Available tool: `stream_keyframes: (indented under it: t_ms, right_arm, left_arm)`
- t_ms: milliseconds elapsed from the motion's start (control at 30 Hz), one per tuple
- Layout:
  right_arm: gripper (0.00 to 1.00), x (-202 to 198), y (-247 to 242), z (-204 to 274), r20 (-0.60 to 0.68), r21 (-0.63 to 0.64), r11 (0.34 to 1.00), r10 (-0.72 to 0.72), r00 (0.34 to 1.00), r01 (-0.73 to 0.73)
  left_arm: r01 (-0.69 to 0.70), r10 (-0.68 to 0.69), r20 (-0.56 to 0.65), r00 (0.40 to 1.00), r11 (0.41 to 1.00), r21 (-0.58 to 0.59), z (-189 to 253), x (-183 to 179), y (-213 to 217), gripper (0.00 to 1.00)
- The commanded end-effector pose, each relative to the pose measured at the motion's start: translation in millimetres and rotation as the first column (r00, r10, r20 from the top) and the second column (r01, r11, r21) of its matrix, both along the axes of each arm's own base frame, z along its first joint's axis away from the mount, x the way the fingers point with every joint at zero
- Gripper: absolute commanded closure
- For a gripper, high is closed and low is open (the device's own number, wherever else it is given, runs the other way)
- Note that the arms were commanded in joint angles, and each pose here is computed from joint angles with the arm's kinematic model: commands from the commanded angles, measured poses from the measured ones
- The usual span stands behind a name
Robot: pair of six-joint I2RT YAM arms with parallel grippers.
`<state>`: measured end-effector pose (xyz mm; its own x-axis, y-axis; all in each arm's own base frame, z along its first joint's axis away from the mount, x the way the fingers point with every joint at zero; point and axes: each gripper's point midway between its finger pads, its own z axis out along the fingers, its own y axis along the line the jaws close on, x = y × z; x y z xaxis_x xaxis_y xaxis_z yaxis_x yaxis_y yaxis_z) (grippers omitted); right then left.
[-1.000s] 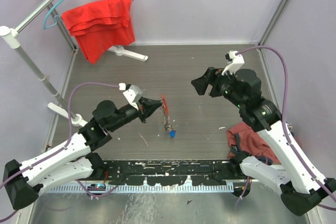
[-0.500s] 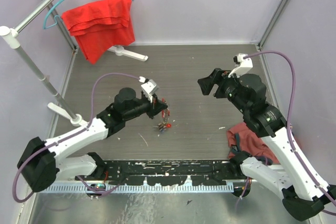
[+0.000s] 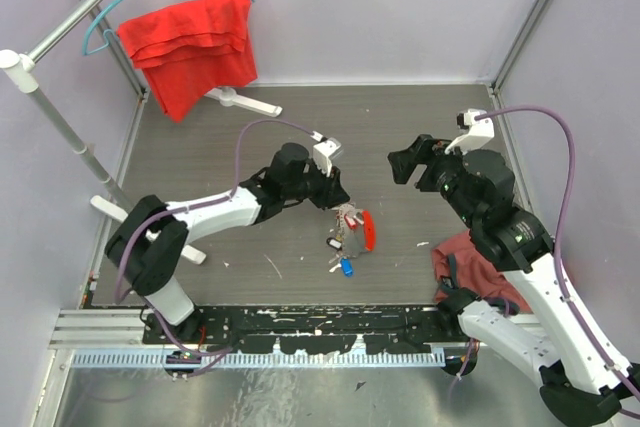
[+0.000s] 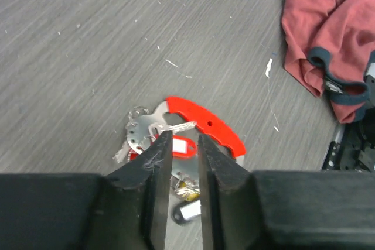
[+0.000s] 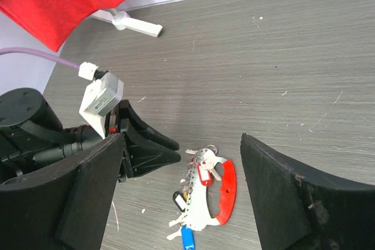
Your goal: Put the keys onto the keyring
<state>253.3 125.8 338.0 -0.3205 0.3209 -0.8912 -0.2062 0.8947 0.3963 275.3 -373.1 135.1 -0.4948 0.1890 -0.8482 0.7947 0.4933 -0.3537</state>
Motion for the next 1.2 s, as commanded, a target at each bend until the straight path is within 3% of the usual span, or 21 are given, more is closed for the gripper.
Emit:
stream_keyframes:
  t_ms: [0, 100, 200, 267, 433, 567, 733, 833, 933, 1033, 1167]
  right_arm:
    - [0.14, 2.0, -14.1, 10.5, 0.038, 0.018, 0.997, -0.078, 0.996, 0.077]
    - [0.12, 5.7, -17.2, 6.0, 0.021, 0.008, 0.994, -0.106, 0.994, 0.106]
    - [0.01, 9.7, -17.0, 2.6, 0.019, -0.028, 0.994, -0.103, 0.994, 0.104]
    - [0.0, 12.9, -19.1, -0.8, 0.022, -0.057, 0.992, -0.112, 0.993, 0.113]
    - [0.0, 19.4, -14.7, -25.0, -0.039, -0.15, 0.986, -0.085, 0.996, 0.079]
    - [0.0, 22.5, -8.0, -45.1, -0.118, -0.193, 0.98, -0.063, 0.991, 0.04]
    - [0.0, 21.5, 5.6, -36.8, -0.063, -0.176, 0.984, 0.03, 0.998, -0.041]
    - [0.0, 21.3, 5.5, -20.2, -0.001, -0.167, 0.985, 0.042, 0.999, -0.042]
    - [0.0, 19.5, -2.9, -4.0, 0.058, -0.158, 0.987, 0.011, 0.998, -0.002]
    - [0.0, 15.8, -21.4, 12.8, 0.132, -0.145, 0.986, -0.066, 0.989, 0.085]
    - [0.0, 6.3, -43.2, 27.5, 0.196, -0.121, 0.977, -0.148, 0.969, 0.174]
  left_arm:
    - [-0.004, 0.005, 0.012, 1.0, 0.999, -0.032, 16.3, 18.3, -17.9, 0.62]
    - [-0.064, 0.064, 0.026, 0.998, 0.998, 0.009, 16.3, 29.7, -12.4, 0.51]
    - [-0.182, 0.181, 0.021, 0.983, 0.981, 0.068, 18.1, 48.1, 5.8, 0.38]
    - [-0.261, 0.262, 0.001, 0.965, 0.96, 0.101, 22.7, 58.7, 23.9, 0.32]
    - [-0.504, 0.531, -0.079, 0.844, 0.834, 0.223, 29.3, 89.5, 90.8, 0.08]
    - [-0.562, 0.642, -0.165, 0.749, 0.747, 0.356, 30.0, 91.1, 141.2, 0.03]
    - [-0.613, 0.716, -0.16, 0.68, 0.674, 0.412, 44.5, 80.4, 194.1, 0.02]
    - [-0.651, 0.727, -0.067, 0.683, 0.648, 0.395, 66.7, 67.1, 216.6, 0.01]
    - [-0.72, 0.742, 0.023, 0.67, 0.641, 0.265, 107.9, 50.9, 233.5, 0.02]
    - [-0.779, 0.775, 0.095, 0.625, 0.613, 0.132, 130.5, 33.6, 252.8, 0.02]
    - [-0.847, 0.838, 0.142, 0.526, 0.532, -0.004, 149.4, 11.5, 281.2, 0.02]
